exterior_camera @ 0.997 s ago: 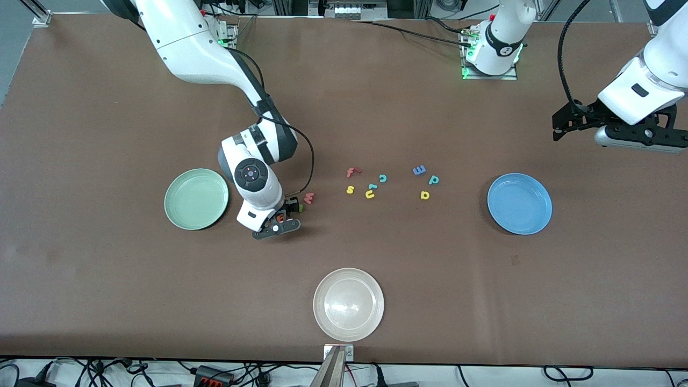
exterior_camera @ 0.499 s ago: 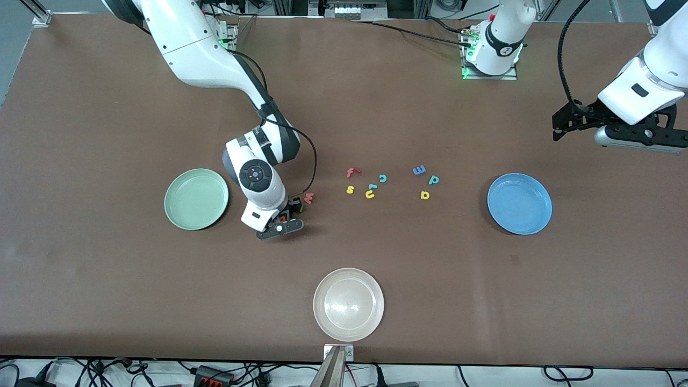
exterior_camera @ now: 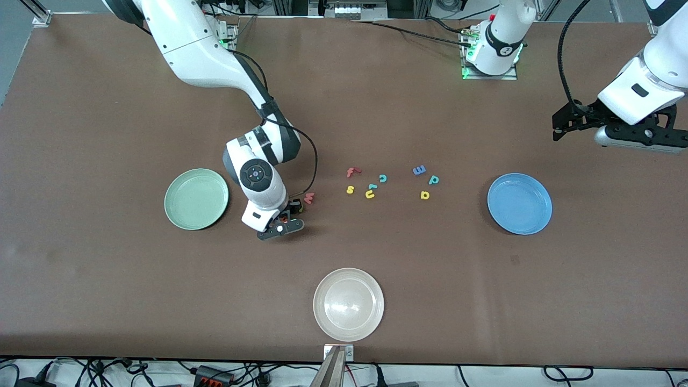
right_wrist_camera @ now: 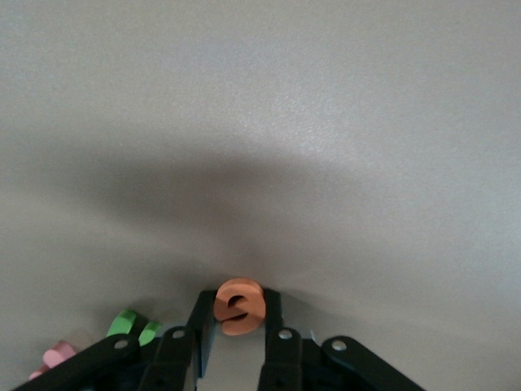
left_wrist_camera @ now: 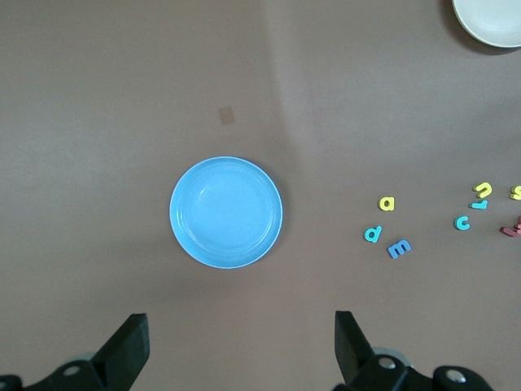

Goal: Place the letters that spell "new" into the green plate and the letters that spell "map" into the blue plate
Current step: 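Carry the orange e onto the green plate and open the right gripper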

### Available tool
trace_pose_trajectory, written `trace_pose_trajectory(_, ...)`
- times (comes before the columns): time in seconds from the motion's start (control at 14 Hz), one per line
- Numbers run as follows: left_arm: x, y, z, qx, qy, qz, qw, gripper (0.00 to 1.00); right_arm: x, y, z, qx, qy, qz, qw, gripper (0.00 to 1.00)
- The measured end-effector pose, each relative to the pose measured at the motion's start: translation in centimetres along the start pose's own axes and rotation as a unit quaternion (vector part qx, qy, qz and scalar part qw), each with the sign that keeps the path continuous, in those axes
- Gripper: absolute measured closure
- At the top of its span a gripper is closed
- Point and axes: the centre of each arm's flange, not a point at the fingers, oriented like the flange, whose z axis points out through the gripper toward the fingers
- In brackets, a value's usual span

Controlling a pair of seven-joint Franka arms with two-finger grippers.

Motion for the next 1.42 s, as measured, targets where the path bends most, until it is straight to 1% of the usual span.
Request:
trace_pose_trajectory(0.14, 0.0, 0.0, 0.0, 0.000, 0.000, 0.000, 1.000, 0.00, 0.3, 1.0, -0.3, -0.003, 0.003, 0.007, 1.000, 0.72)
trace_pose_trajectory(0.21, 0.0, -0.1, 0.0, 0.000, -0.001, 0.000, 1.000, 0.00, 0.6, 2.0, -0.9, -0.006, 0.001, 0.014, 1.000, 0.72)
trace_pose_trajectory(0.28, 0.0, -0.1, 0.0, 0.000, -0.001, -0.001, 1.000, 0.00, 0.8, 3.7, -1.9, -0.010, -0.011, 0.026, 1.000, 0.72)
trace_pose_trajectory(0.57, 0.0, -0.2, 0.0, 0.000, -0.002, -0.002, 1.000, 0.00, 0.2, 13.5, -7.2, -0.014, -0.076, 0.081, 0.994, 0.72)
trace_pose_trajectory(0.78, 0.0, -0.2, 0.1, 0.000, -0.002, -0.002, 1.000, 0.00, -1.3, 17.0, -10.0, -0.011, -0.112, 0.098, 0.989, 0.72)
trace_pose_trajectory(0.93, 0.0, -0.2, 0.1, 0.000, -0.003, -0.002, 1.000, 0.00, -2.7, 18.3, -9.6, -0.010, -0.130, 0.105, 0.986, 0.72)
trace_pose_trajectory(1.07, 0.0, -0.2, 0.1, 0.000, -0.003, -0.002, 1.000, 0.00, -4.2, 19.1, -7.7, -0.013, -0.151, 0.111, 0.982, 0.72)
trace_pose_trajectory(1.21, 0.0, -0.2, 0.1, 0.000, -0.003, -0.002, 1.000, 0.00, -5.5, 20.2, -6.0, -0.019, -0.166, 0.119, 0.979, 0.72)
trace_pose_trajectory(1.28, 0.0, -0.2, 0.2, 0.000, -0.003, -0.002, 1.000, 0.00, -5.9, 20.9, -5.5, -0.021, -0.170, 0.125, 0.977, 0.72)
trace_pose_trajectory(1.42, 0.0, -0.2, 0.2, 0.000, -0.003, -0.002, 1.000, 0.00, -6.3, 21.9, -4.8, -0.023, -0.165, 0.133, 0.977, 0.72)
